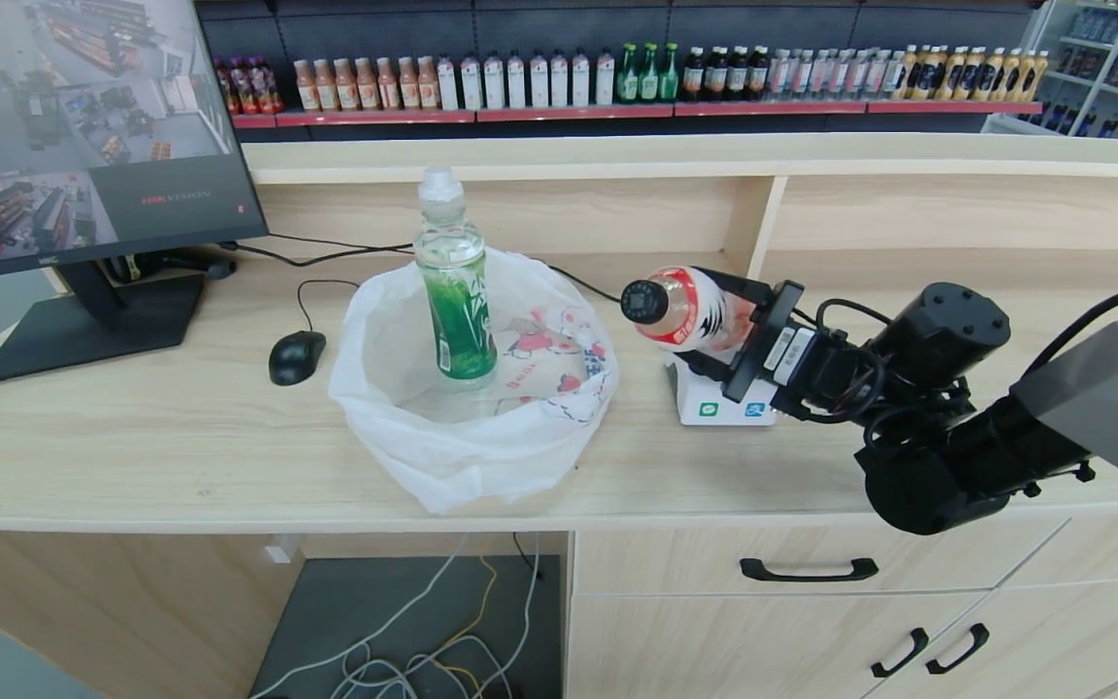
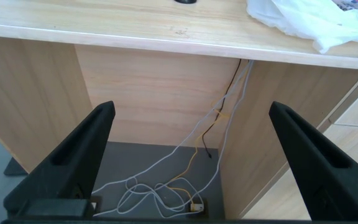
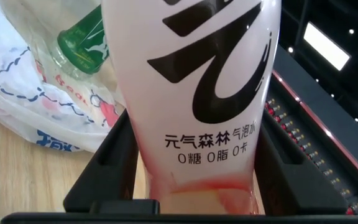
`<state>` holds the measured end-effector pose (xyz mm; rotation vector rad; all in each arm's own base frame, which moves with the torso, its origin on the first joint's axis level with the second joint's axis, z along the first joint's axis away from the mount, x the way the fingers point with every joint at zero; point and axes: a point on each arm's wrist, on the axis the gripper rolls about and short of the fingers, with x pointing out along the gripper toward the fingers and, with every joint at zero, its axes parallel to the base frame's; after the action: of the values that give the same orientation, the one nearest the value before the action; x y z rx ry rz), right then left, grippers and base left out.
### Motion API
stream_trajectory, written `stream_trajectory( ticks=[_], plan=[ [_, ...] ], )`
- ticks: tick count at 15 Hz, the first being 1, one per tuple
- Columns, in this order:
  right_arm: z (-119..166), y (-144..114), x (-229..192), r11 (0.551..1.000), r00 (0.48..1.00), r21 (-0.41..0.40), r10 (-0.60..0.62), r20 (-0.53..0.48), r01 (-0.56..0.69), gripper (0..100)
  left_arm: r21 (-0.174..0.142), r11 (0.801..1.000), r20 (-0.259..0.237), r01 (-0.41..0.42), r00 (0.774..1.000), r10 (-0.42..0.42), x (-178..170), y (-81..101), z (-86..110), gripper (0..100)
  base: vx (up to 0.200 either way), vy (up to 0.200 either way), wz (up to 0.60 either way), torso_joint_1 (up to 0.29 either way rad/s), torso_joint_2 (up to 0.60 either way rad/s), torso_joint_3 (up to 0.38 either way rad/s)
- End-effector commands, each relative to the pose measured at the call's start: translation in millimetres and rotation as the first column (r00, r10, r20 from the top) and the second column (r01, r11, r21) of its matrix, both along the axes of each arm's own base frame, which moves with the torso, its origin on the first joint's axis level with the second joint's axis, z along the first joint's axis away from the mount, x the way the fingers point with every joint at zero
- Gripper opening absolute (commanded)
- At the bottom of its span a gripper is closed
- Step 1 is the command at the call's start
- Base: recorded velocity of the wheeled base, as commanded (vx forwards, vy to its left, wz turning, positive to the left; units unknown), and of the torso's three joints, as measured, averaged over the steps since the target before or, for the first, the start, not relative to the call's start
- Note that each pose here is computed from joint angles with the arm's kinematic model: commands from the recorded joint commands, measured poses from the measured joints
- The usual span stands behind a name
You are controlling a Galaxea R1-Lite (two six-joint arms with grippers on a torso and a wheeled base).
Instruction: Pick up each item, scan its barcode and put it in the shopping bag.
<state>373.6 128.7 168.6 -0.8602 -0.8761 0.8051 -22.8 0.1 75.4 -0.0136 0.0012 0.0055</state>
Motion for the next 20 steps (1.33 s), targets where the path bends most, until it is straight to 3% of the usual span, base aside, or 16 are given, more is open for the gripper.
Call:
stream_trajectory(
  ticks=[1, 4, 7, 8, 9, 11, 14, 17, 20],
  plan=[
    [13.3, -0.2, -9.9, 1.000, 1.000, 0.020, -0.005, 0.021, 0.005, 0, 0.000, 1.000, 0.000, -0.001, 1.000, 0.001, 0.0, 0.0, -0.1, 100, 0.000, 0.000, 0.00, 0.000, 0.00, 0.000],
    [42.8, -2.2, -25.7, 0.994, 0.999, 0.109, -0.030, 0.014, 0.028, 0, 0.000, 1.000, 0.000, -0.001, 1.000, 0.001, 0.0, 0.0, -0.1, 100, 0.000, 0.000, 0.00, 0.000, 0.00, 0.000],
    [63.9, 6.9, -46.6, 0.965, 0.996, 0.253, -0.055, -0.070, 0.071, 0, 0.000, 1.000, 0.001, -0.001, 1.000, 0.001, -0.1, 0.0, 0.3, 100, 0.000, 0.000, 0.00, 0.000, 0.00, 0.000],
    [63.9, 6.9, -46.6, 0.965, 0.996, 0.253, -0.055, -0.070, 0.071, 0, 0.000, 1.000, 0.001, -0.001, 1.000, 0.001, -0.1, 0.0, 0.3, 100, 0.000, 0.000, 0.00, 0.000, 0.00, 0.000],
    [71.6, 4.5, -50.3, 0.932, 0.988, 0.341, -0.084, -0.129, 0.124, 0, 0.000, 1.000, 0.001, 0.001, 1.000, -0.001, -0.1, 0.0, 0.3, 100, 0.000, 0.000, 0.00, 0.000, 0.00, 0.000],
    [77.7, 2.1, -53.8, 0.894, 0.978, 0.418, -0.087, -0.188, 0.160, 0, 0.000, 1.000, 0.001, -0.001, 1.000, 0.001, -0.1, 0.0, 0.3, 100, 0.000, 0.000, 0.00, 0.000, 0.00, 0.000],
    [81.7, -3.5, -60.5, 0.802, 0.948, 0.544, -0.085, -0.307, 0.248, 0, 0.000, 1.000, 0.000, -0.001, 1.000, 0.001, 0.0, 0.0, -0.1, 100, 0.000, 0.000, 0.00, 0.000, 0.00, 0.000],
    [86.1, -3.5, -64.2, 0.734, 0.931, 0.623, -0.034, -0.364, 0.270, 0, 0.000, 1.000, 0.000, -0.001, 1.000, 0.001, 0.0, 0.0, -0.1, 100, 0.000, 0.000, 0.00, 0.000, 0.00, 0.000],
    [80.8, 18.1, -75.5, 0.667, 0.891, 0.689, 0.085, -0.447, 0.282, 0, 0.000, 1.000, 0.001, 0.001, 1.000, -0.001, -0.1, 0.0, 0.3, 100, 0.000, 0.000, 0.00, 0.000, 0.00, 0.000]
  ],
)
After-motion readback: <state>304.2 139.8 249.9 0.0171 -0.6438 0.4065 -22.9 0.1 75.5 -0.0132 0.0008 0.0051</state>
